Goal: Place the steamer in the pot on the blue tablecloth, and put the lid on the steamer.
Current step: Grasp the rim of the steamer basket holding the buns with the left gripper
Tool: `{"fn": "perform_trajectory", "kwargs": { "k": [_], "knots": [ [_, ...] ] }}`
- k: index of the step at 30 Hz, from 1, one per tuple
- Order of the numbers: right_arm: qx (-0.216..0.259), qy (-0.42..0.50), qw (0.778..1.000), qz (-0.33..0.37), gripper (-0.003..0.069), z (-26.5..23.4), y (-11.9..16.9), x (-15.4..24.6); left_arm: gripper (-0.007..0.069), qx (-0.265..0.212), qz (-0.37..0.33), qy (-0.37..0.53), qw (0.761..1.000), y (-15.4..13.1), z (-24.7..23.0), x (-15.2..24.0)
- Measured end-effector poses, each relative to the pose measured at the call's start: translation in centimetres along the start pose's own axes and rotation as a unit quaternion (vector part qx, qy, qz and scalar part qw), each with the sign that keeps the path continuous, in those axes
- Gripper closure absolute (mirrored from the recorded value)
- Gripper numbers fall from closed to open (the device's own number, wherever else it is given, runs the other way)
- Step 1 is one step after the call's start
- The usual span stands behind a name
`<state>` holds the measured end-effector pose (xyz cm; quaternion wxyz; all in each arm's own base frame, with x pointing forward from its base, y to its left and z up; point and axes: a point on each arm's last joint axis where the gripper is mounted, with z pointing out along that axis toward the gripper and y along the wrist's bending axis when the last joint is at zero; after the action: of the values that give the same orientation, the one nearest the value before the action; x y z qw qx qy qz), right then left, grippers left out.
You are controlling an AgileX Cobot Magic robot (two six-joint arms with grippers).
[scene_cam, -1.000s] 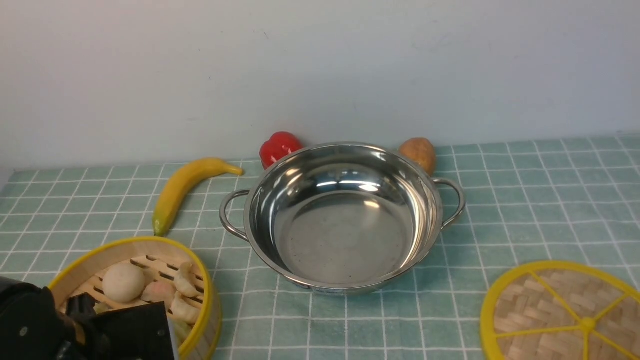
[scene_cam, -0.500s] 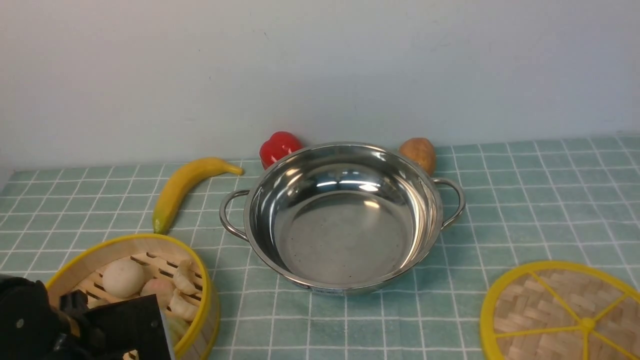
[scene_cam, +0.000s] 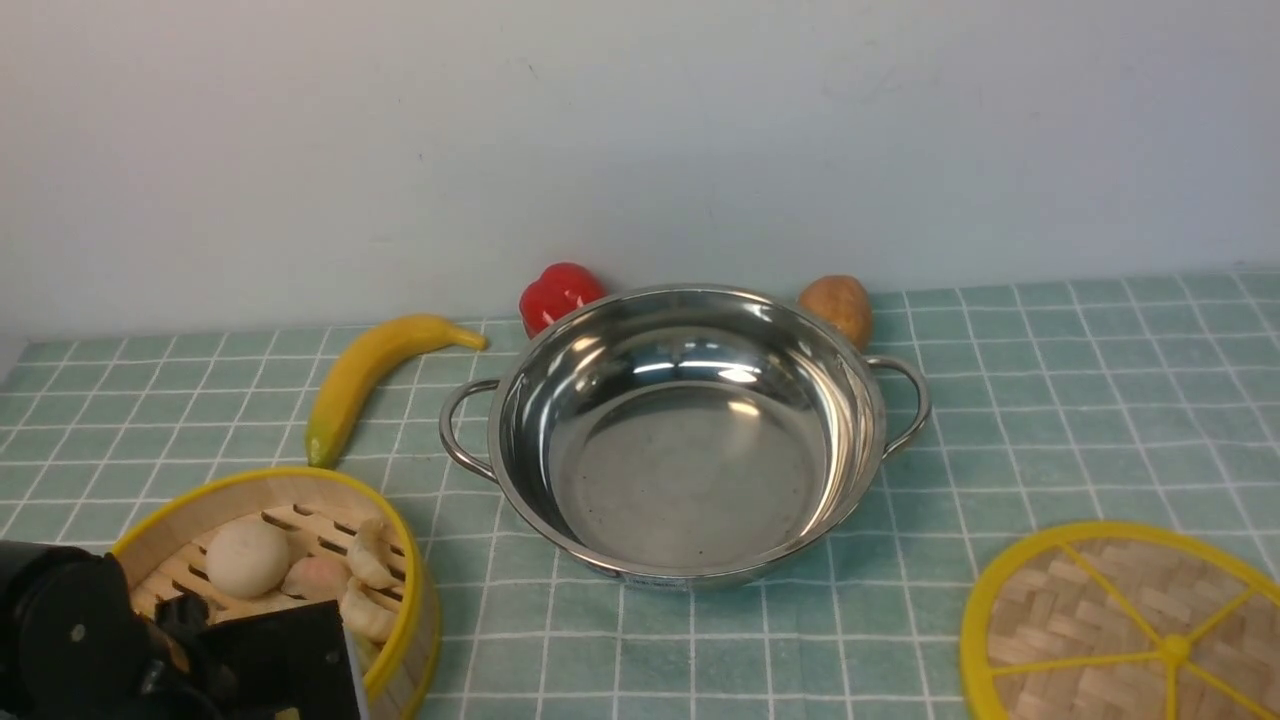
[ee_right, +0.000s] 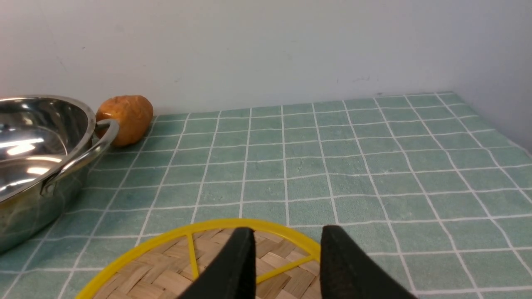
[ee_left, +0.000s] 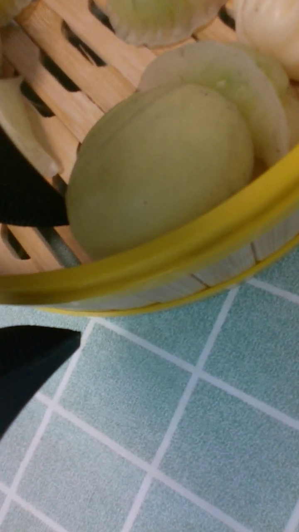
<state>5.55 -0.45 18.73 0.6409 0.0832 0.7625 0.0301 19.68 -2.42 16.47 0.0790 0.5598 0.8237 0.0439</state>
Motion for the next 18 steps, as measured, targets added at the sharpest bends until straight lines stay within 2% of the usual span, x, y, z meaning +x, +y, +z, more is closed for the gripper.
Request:
{"fn": "perform_trajectory", "kwargs": {
  "k": [3, 6, 7, 9, 15, 18],
  "knots": [
    [0.0, 0.0, 1.0, 0.0, 0.0417, 0.0, 0.0, 0.0, 0.0339, 0.009, 0.0, 0.005, 1.0, 0.0, 0.5, 0.0],
    [0.0, 0.0, 1.0, 0.0, 0.0417, 0.0, 0.0, 0.0, 0.045, 0.012, 0.0, 0.007, 1.0, 0.1, 0.7, 0.0],
    [0.0, 0.0, 1.0, 0.0, 0.0417, 0.0, 0.0, 0.0, 0.052, 0.016, -0.001, 0.009, 1.0, 0.0, 0.7, 0.0],
    [0.0, 0.0, 1.0, 0.0, 0.0417, 0.0, 0.0, 0.0, 0.0579, 0.021, -0.001, 0.011, 1.0, -0.1, 0.7, 0.0],
    [0.0, 0.0, 1.0, 0.0, 0.0417, 0.0, 0.0, 0.0, 0.0596, 0.022, 0.01, 0.032, 0.999, -0.3, 0.2, 0.5],
    [0.0, 0.0, 1.0, 0.0, 0.0417, 0.0, 0.0, 0.0, 0.0596, 0.009, 0.03, 0.061, 0.998, 0.2, -1.6, 1.0]
  ]
}}
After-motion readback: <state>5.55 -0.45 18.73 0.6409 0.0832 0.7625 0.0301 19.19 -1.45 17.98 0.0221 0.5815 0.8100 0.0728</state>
